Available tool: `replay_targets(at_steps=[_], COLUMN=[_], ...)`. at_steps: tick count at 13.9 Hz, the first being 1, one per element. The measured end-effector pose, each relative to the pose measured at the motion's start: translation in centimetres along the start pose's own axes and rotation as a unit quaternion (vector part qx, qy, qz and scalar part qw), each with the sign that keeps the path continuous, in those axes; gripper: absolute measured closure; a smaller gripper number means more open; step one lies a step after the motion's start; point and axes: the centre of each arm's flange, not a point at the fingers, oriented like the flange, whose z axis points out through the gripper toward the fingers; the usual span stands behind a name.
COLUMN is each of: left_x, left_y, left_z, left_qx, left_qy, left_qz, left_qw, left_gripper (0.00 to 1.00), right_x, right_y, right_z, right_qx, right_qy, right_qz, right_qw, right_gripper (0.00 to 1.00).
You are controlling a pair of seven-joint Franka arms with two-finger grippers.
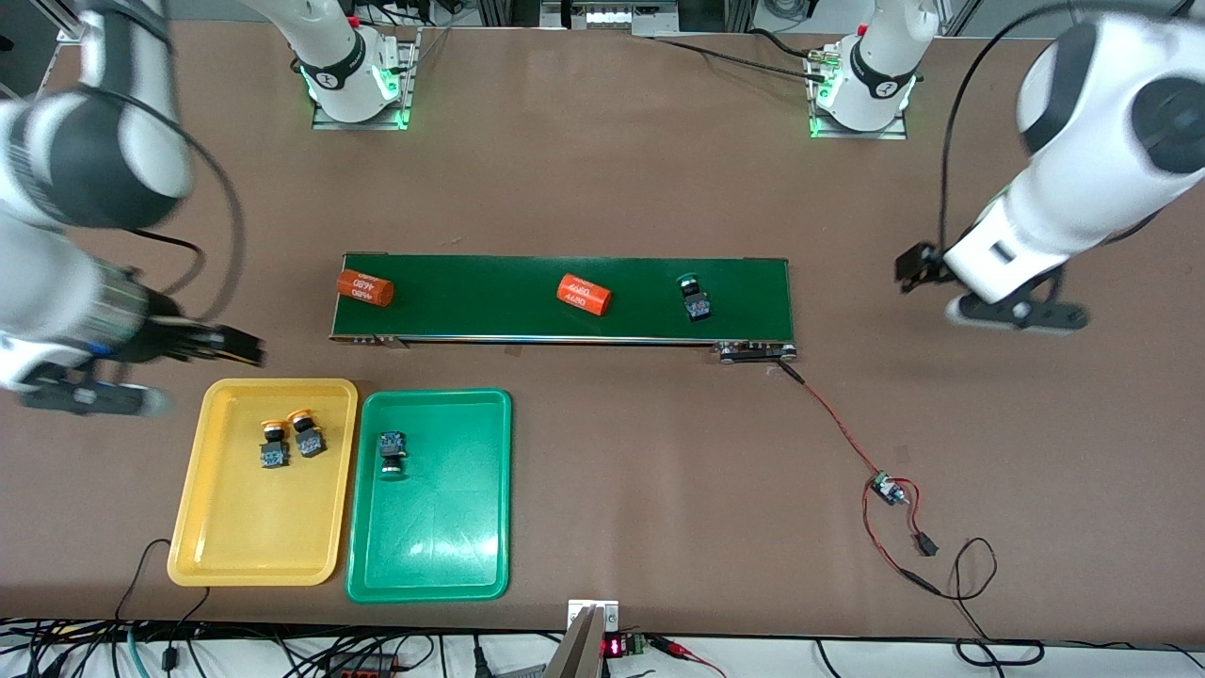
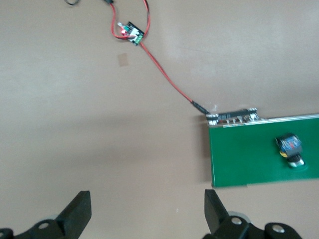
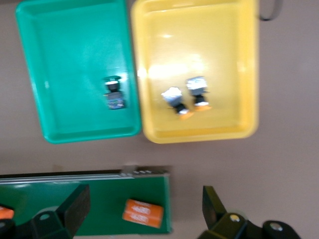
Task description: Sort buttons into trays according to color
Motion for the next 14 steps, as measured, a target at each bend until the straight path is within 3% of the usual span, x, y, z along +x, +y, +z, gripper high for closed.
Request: replay_targets(at_steps=[2, 6, 10, 14], left_x=[-0.7, -1.1, -1.3, -1.5], left_y=[-1.4, -3.7, -5.6, -5.8], left_z=[-4.1, -5.5, -5.5, -5.6], left_qx=[0.001, 0.002, 0.002, 0.003], left_qy=[0.016, 0.028, 0.02, 0.018], left_qz=[-0.012, -0.011, -0.018, -0.012], left_qw=[1.0, 1.0, 1.0, 1.0], left_gripper=[0.0, 0.0, 0.0, 0.0], right_x=[-1.0, -2.8, -4.0, -4.5], right_y=[3.0, 3.8, 9.3, 8.0], right_z=[-1.9, -4.6, -4.8, -4.1], right_qx=[-0.005, -0.032, -0.023, -0.019], right_qy=[-0.001, 0.013, 0.0, -0.01], right_qz=[0.008, -0.01, -0.008, -0.02], right_qw=[1.0, 0.999, 1.0, 1.0], right_gripper=[0.0, 0.0, 0.0, 0.0])
